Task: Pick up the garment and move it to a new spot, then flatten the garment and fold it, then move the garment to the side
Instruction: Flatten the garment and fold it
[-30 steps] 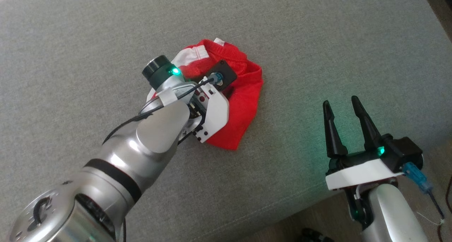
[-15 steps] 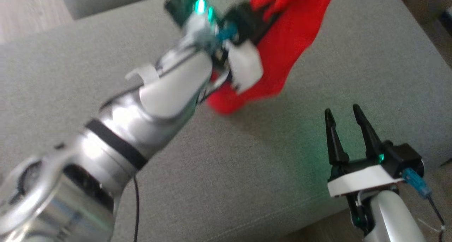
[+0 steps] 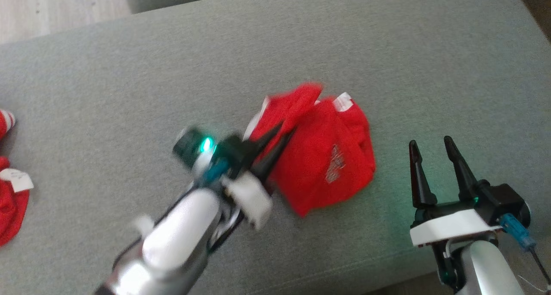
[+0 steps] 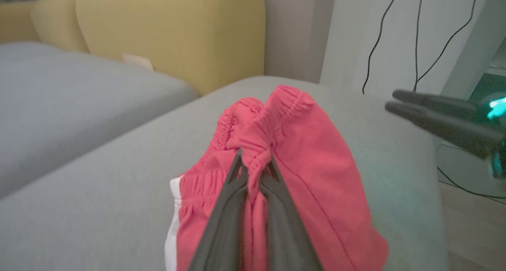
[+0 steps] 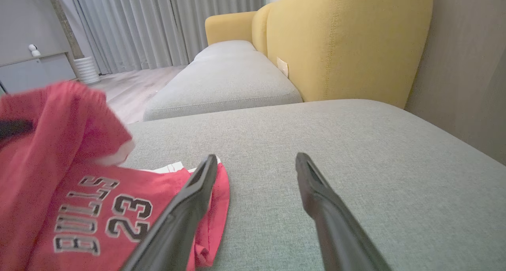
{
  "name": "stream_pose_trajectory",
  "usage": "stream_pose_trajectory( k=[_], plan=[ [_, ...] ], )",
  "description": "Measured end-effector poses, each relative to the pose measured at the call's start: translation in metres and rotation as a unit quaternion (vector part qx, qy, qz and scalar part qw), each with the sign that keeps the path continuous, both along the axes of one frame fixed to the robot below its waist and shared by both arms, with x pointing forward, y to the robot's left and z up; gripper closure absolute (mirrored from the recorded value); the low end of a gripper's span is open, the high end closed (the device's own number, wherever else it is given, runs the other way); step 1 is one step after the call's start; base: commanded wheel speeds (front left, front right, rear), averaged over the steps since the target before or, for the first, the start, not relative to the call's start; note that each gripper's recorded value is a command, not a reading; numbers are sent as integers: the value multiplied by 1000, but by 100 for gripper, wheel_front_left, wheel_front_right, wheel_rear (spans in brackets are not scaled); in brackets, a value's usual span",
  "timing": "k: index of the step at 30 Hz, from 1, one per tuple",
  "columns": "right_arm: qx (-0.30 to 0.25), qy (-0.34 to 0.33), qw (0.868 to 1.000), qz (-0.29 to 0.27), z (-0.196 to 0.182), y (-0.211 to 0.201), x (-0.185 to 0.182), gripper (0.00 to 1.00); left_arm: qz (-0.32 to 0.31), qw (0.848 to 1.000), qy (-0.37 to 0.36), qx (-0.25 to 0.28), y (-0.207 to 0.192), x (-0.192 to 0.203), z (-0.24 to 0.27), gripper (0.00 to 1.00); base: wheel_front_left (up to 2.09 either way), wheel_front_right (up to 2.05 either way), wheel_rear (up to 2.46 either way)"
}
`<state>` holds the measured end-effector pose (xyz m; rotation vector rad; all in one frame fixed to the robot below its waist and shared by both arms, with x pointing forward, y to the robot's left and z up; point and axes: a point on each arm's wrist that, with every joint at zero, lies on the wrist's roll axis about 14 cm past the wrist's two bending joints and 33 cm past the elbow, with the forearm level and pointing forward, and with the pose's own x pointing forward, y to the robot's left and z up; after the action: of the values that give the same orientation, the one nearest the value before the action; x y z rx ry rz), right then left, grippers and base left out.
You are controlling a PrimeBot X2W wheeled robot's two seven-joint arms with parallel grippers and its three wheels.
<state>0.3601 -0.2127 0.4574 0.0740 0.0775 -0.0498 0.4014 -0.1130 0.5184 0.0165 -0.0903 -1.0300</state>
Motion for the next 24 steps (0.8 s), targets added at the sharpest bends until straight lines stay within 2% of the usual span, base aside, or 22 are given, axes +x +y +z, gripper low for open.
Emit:
stream_pose_trajectory(
  k=[3, 4, 5, 6, 7, 14, 17, 21, 23, 24],
  plan=[
    [-4, 2, 1000, 7, -2, 4, 5, 0, 34, 997, 60, 18, 29, -11, -43, 100, 0, 0, 0],
    [-6, 3, 1000, 9, -2, 5, 6, 0, 48, 996, 73, 17, 37, -12, -50, 93, 0, 0, 0],
    [-7, 2, 1000, 10, -2, 5, 8, 0, 64, 994, 83, 15, 46, -10, -55, 57, 0, 0, 0],
    [-8, 2, 1000, 11, -3, 5, 9, 0, 82, 992, 92, 12, 55, -8, -58, 10, 0, 0, 0],
    [-9, 2, 1000, 13, -3, 6, 10, 0, 99, 990, 99, 11, 65, -7, -61, 0, 0, 0, 0],
    [-4, -3, 999, 35, 1, 21, 6, 0, 188, 971, 146, 14, 123, -28, -87, 0, 0, 0, 0],
    [-2, 0, 999, 37, -1, 24, -4, 0, 213, 968, 133, 5, 138, -32, -77, 0, 0, 0, 0],
    [0, -6, 999, 48, 2, 31, -7, 0, 198, 977, 74, 8, 124, -16, -40, 0, 0, 0, 0],
    [0, -7, 999, 52, 3, 34, -8, 0, 175, 983, 58, 12, 100, -3, -19, 0, 0, 0, 0],
    [0, -6, 999, 53, 3, 35, -9, 0, 156, 986, 58, 30, 85, 1, -15, 0, 0, 0, 0]
  ],
)
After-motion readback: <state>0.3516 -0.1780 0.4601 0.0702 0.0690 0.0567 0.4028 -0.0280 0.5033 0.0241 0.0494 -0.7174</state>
